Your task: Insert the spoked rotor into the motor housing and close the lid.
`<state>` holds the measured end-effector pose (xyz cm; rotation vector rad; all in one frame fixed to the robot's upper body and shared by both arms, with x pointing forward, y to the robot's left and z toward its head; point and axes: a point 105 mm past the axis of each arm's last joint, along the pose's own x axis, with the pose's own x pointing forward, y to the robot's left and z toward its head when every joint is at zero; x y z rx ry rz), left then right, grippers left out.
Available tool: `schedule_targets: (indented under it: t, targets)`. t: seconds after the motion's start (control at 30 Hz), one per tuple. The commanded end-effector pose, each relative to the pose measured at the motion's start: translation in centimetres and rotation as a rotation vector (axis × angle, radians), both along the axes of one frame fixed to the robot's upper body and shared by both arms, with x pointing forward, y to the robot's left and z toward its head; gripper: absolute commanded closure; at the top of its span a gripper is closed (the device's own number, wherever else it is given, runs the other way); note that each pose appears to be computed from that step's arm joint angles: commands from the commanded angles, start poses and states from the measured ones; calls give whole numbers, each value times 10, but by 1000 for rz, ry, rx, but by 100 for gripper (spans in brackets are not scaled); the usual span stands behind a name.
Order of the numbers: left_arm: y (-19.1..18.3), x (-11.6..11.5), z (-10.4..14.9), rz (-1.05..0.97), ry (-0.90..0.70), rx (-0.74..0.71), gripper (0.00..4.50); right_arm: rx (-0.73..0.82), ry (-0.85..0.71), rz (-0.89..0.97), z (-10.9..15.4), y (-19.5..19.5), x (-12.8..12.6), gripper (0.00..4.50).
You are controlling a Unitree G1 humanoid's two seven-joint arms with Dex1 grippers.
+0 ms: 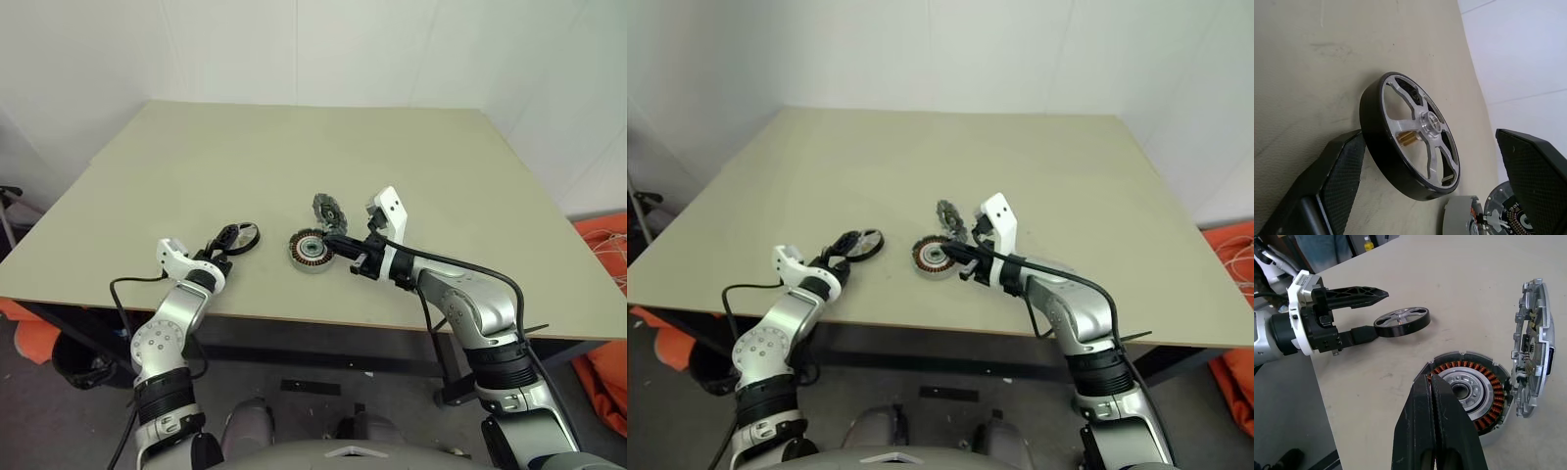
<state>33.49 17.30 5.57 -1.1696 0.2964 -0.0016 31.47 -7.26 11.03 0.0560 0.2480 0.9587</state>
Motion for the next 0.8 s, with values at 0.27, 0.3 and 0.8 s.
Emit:
schedule_targets:
  t: [0.27,0.3,0.8]
  targets:
    - [-21,1,-5,-39,36,-84,1,26,-80,20,23,5,0,450]
    - [-23,1,-5,-41,39,-93,1,26,-81,20,23,5,1,450]
    - [-40,5,-7,-77,66,-168,263,24,-86,12,25,4,2,450]
